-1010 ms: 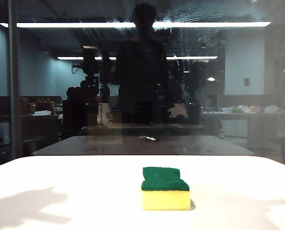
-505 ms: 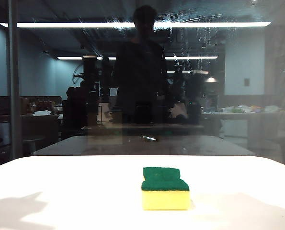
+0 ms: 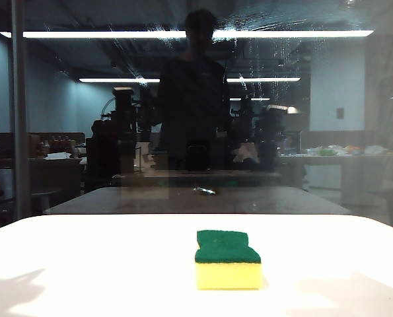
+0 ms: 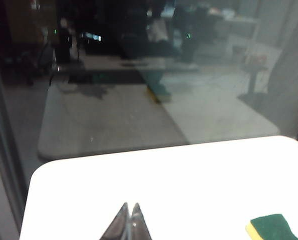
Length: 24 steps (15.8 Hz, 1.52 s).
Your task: Reach upward to find where there is water on the glass, pick up the sponge from the table, dry the water, and finally place the sponge back on the table.
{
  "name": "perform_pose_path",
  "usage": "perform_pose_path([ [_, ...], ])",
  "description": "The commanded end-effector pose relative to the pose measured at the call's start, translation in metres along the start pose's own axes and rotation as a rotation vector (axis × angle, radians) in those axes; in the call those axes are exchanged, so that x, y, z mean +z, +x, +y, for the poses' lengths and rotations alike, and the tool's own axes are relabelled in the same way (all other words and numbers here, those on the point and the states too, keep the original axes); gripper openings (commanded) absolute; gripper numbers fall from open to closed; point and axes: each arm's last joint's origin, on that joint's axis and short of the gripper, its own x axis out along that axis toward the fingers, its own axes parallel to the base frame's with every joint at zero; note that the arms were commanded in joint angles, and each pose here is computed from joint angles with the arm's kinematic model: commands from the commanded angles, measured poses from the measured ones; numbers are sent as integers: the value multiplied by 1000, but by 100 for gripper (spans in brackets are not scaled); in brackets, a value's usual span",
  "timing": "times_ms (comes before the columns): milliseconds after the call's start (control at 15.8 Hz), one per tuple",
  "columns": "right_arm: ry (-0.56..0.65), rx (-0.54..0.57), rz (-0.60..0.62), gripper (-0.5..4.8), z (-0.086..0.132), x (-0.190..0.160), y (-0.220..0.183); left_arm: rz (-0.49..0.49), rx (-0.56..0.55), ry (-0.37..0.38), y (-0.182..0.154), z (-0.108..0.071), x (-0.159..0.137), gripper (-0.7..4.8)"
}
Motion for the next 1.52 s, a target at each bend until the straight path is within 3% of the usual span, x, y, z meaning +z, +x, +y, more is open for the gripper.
perform_pose_path([
  [63,3,-6,-11,-9,0,0,-3,-69,0,-10,-3,0,-3,-5],
  [505,-2,-15,34,-9,-1,-5,-4,-74,-1,-16,-1,1,-29,-5],
  [758,-16,-32,27,-9,-4,-15,0,-113,84,-15,6,5,-46,-5],
  [1010,-32,-28,2,-8,-5,-24,5,-115,99,-15,12,7,-64,-5],
  [1515,-66,-41,-30,-8,-5,-22,5,-117,131,-10,12,8,-64,-5],
])
